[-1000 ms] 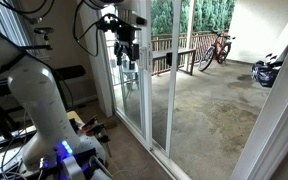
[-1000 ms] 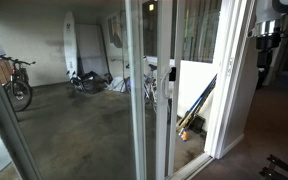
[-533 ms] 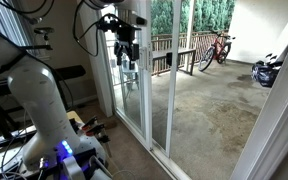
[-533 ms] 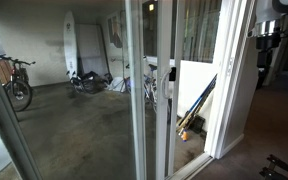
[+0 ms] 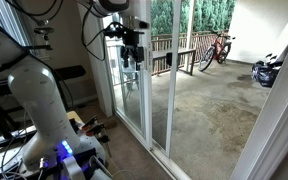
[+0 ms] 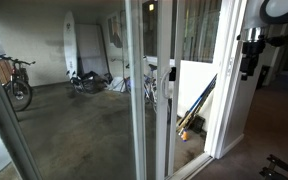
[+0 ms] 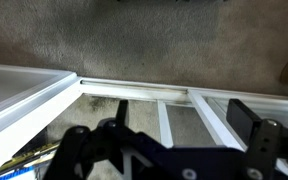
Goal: Slide the glass door to the right
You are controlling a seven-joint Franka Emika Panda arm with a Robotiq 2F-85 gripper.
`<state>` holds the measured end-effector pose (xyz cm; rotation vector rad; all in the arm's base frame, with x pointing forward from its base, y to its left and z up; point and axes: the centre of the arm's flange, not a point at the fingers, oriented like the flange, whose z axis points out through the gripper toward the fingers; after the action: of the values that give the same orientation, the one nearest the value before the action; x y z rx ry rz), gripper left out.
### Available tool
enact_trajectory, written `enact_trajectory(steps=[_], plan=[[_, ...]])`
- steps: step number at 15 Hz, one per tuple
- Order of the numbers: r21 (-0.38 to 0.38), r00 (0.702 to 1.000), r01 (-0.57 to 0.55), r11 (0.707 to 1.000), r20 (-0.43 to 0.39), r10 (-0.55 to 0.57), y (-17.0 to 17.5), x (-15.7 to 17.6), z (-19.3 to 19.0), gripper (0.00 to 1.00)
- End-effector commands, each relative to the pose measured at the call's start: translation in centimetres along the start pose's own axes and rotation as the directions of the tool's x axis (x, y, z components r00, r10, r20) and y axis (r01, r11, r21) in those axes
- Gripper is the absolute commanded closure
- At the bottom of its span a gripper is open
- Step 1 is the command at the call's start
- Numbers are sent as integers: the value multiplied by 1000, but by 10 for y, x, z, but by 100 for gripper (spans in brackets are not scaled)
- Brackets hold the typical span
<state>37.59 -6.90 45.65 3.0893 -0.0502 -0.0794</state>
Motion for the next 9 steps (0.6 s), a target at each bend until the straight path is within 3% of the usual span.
enact_trajectory(steps=[1,5,9], plan=[[-37,993,-16,999,-117,12,-15,29,22,0],[-50,979,8,999,-205,-18,-31,35,37,0],[-76,941,30,997,-335,-54,-58,35,50,0]])
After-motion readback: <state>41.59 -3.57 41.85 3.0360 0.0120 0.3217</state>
